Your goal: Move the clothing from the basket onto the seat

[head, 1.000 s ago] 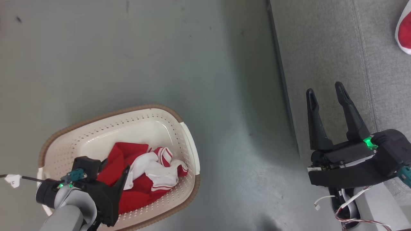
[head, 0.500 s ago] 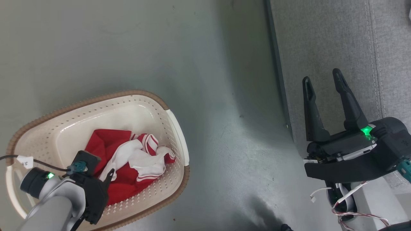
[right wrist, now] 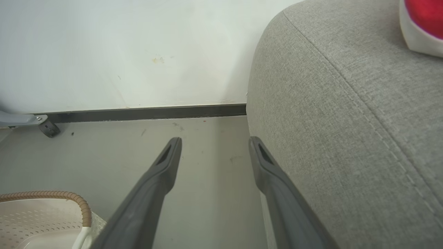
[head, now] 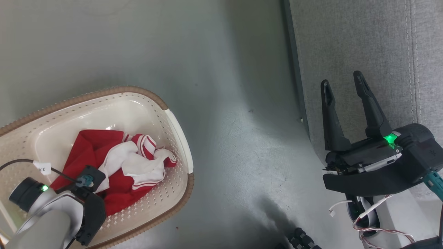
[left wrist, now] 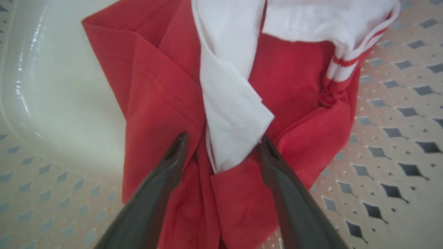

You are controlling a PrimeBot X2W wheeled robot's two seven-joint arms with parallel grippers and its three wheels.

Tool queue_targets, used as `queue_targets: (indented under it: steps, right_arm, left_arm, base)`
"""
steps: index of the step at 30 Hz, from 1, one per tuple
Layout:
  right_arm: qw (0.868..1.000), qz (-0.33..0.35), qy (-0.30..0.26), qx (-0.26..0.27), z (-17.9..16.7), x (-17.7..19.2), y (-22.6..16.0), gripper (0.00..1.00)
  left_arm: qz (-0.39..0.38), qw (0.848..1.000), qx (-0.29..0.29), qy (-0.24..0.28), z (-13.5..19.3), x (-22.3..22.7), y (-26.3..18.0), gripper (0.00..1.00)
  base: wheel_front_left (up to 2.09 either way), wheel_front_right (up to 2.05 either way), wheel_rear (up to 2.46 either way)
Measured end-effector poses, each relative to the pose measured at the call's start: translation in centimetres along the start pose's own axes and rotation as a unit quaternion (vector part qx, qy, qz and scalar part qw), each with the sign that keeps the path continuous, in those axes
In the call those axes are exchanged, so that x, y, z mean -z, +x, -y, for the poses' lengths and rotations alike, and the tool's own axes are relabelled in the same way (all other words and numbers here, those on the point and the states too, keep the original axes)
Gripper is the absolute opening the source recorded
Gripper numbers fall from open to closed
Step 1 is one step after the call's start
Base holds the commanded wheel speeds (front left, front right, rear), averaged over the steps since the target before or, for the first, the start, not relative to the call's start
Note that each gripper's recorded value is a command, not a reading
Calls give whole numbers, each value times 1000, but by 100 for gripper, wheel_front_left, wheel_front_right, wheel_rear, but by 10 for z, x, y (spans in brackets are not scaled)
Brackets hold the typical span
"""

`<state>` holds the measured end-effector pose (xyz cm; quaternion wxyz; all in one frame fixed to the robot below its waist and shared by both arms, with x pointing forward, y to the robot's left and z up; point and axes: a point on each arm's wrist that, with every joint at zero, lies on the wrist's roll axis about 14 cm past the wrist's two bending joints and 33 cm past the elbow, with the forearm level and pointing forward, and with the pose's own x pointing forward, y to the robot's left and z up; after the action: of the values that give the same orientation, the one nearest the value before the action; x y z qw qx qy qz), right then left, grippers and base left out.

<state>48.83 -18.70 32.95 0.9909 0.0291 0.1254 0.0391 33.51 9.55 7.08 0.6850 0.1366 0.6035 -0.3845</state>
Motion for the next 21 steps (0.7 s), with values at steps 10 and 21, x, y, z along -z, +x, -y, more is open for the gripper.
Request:
queue_targets:
  steps: [10, 21]
  right_arm:
    - [1000, -18, 0, 1, 1, 16, -1, 100]
    - [1000, -23, -5, 7, 4, 19, -2, 100]
  left_arm:
    - [-40, 999, -1, 5, -8, 19, 15, 100]
    - [-47, 999, 4, 17, -6, 26, 22, 0]
  base:
    - [0, 0, 0]
    - [0, 0, 0]
